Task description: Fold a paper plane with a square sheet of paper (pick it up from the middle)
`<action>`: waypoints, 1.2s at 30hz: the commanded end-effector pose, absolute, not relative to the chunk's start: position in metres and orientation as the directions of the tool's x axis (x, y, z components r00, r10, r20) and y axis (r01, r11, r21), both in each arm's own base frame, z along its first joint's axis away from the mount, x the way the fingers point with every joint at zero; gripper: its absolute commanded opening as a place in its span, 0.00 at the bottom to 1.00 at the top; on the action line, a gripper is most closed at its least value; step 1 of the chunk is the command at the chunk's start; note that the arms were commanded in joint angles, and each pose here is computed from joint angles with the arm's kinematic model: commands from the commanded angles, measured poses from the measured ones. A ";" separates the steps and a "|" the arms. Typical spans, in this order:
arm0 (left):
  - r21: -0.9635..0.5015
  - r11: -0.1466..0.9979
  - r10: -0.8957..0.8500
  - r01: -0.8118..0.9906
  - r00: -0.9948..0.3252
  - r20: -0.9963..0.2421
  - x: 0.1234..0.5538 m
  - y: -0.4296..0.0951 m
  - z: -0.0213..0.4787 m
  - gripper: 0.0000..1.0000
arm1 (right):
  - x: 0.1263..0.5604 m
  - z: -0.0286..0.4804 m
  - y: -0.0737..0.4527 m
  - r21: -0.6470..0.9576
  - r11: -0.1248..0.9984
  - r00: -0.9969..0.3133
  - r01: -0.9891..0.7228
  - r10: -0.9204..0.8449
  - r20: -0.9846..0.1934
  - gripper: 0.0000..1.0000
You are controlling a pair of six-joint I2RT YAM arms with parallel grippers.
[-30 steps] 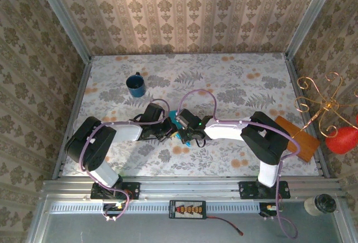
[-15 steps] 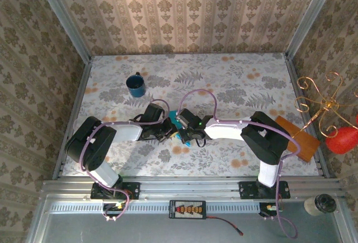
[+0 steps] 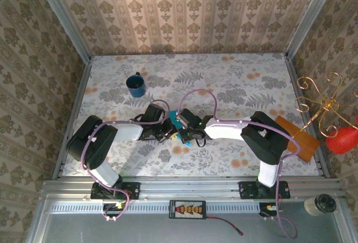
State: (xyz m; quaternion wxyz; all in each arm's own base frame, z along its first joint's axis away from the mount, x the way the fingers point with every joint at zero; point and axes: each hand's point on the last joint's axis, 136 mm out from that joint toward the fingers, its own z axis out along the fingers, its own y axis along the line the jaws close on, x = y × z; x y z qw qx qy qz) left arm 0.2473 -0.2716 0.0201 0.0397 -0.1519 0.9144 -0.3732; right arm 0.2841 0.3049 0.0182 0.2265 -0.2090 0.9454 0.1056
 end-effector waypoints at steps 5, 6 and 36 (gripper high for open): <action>-0.614 0.735 -0.309 -0.287 -0.948 0.074 0.238 -0.261 0.001 0.03 | 0.272 -0.002 0.289 0.090 0.908 -0.852 -0.410 -0.346 -0.392 0.01; -0.606 0.740 -0.312 -0.292 -0.947 0.076 0.237 -0.259 0.000 0.03 | 0.273 0.002 0.290 0.099 0.908 -0.852 -0.407 -0.338 -0.399 0.03; -0.562 0.770 -0.303 -0.301 -0.948 0.093 0.234 -0.255 -0.006 0.02 | 0.250 0.052 0.313 0.526 0.788 -0.930 -0.320 -0.154 -0.334 0.05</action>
